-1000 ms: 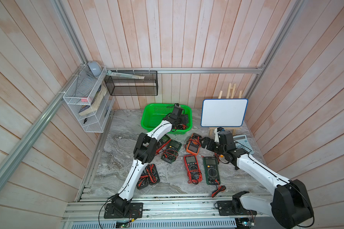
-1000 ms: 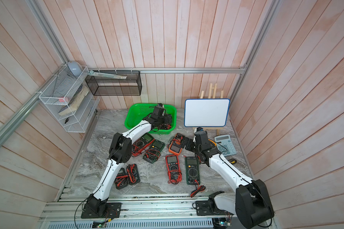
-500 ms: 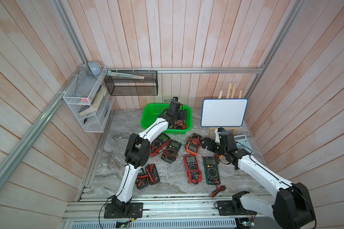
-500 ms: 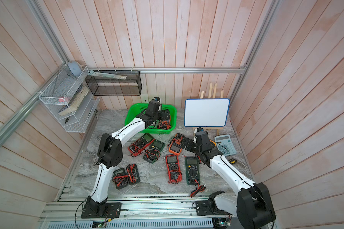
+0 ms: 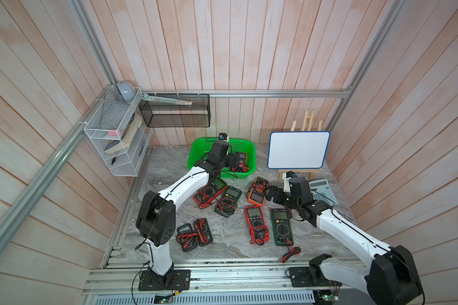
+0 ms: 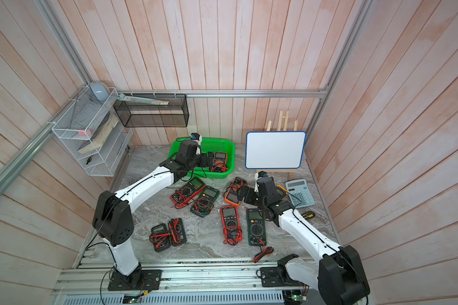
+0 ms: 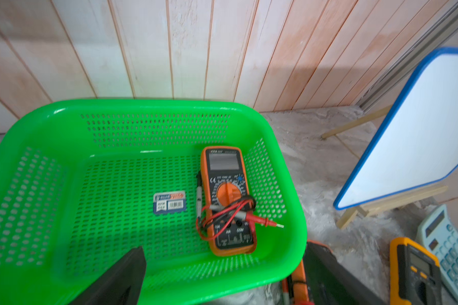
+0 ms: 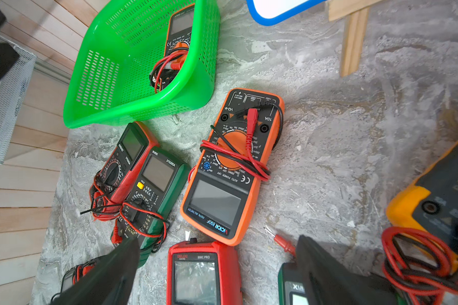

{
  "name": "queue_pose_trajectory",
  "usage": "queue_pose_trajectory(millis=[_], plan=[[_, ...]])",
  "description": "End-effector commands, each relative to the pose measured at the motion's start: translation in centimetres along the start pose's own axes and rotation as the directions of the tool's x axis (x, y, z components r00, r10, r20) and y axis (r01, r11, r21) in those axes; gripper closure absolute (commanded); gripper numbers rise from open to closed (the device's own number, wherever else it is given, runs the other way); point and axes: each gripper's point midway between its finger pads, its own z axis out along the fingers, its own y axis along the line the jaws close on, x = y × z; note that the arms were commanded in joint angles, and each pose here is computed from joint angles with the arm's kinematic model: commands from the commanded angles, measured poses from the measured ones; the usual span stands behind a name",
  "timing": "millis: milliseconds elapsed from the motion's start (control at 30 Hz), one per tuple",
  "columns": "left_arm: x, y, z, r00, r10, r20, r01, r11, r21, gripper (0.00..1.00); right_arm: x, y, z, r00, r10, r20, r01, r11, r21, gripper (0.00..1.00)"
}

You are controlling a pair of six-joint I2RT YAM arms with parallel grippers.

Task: Put the multimeter into the basket
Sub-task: Pick up the multimeter from the center of the board.

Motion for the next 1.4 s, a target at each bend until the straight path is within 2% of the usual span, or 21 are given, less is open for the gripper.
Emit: queue_pose_trajectory(millis=[0, 167, 300, 500, 733, 900, 1100, 1367], plan=[[2.9, 1.1, -1.3, 0.999, 0.010, -0.049, -0.011, 1.000, -0.018, 0.00, 1.4, 0.2, 0.5, 0.999, -0.009, -0.045, 0.008, 1.000, -0.019, 0.02], [7.5, 1.3, -3.3, 0.991, -0.046, -0.123, 0.048, 0.999, 0.011, 0.00, 4.6, 0.2, 0.7, 0.989, -0.034, -0.143, 0.031, 0.999, -0.021, 0.02], [9.7, 1.5, -4.5, 0.987, -0.071, -0.147, 0.073, 0.997, 0.013, 0.00, 7.8, 0.5, 0.3, 0.970, -0.062, -0.234, 0.055, 0.998, -0.038, 0.02], [10.1, 1.5, -5.2, 0.986, -0.083, -0.146, 0.086, 0.996, 0.012, 0.00, 11.9, 0.7, -0.8, 0.942, -0.080, -0.326, 0.066, 0.996, -0.053, 0.02], [9.6, 0.5, -5.9, 0.988, -0.075, -0.135, 0.082, 0.996, 0.047, 0.00, 15.3, 0.7, -1.6, 0.923, -0.060, -0.380, 0.035, 0.997, -0.074, 0.02], [9.5, 0.2, -6.6, 0.990, -0.065, -0.126, 0.073, 0.996, 0.058, 0.00, 15.5, 1.6, -1.5, 0.926, -0.065, -0.372, 0.039, 0.996, -0.079, 0.02], [10.4, 0.4, -7.1, 0.988, -0.076, -0.131, 0.084, 0.995, 0.059, 0.00, 14.8, 1.8, -0.8, 0.929, -0.079, -0.362, 0.075, 0.997, -0.026, 0.02], [11.7, 0.9, -7.1, 0.986, -0.087, -0.141, 0.095, 0.994, 0.050, 0.00, 15.4, 1.7, 0.5, 0.886, -0.158, -0.435, 0.201, 0.978, 0.053, 0.02]])
